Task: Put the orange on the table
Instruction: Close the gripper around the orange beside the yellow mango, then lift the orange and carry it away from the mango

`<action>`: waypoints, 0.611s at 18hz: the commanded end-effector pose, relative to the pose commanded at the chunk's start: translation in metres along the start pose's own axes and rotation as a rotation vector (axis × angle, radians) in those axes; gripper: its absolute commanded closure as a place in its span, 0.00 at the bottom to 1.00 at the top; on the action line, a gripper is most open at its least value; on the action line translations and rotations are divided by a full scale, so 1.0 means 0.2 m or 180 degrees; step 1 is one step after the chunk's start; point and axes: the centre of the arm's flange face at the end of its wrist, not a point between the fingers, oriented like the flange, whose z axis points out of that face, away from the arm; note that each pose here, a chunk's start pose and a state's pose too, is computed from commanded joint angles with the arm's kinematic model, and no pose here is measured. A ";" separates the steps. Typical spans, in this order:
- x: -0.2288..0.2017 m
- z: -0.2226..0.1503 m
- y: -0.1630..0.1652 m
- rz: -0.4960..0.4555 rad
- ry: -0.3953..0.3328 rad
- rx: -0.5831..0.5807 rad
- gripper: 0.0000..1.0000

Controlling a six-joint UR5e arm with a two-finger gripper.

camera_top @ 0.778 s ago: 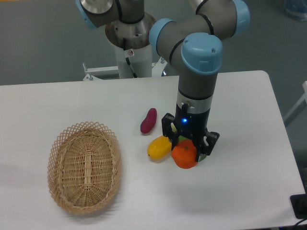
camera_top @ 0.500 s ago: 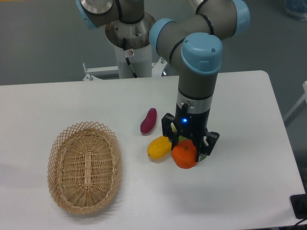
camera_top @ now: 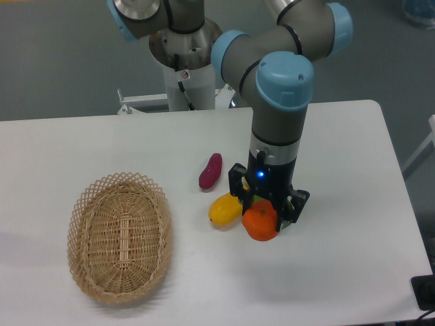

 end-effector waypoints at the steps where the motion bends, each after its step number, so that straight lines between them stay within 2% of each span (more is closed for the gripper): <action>1: -0.03 0.03 0.01 -0.0017 -0.0037 0.0010 0.33; 4: -0.09 0.17 0.04 -0.0030 -0.0062 -0.0016 0.33; 8: -0.16 0.40 0.05 -0.0034 -0.0227 -0.0022 0.33; 11: -0.14 0.52 0.06 -0.0048 -0.0132 -0.0083 0.33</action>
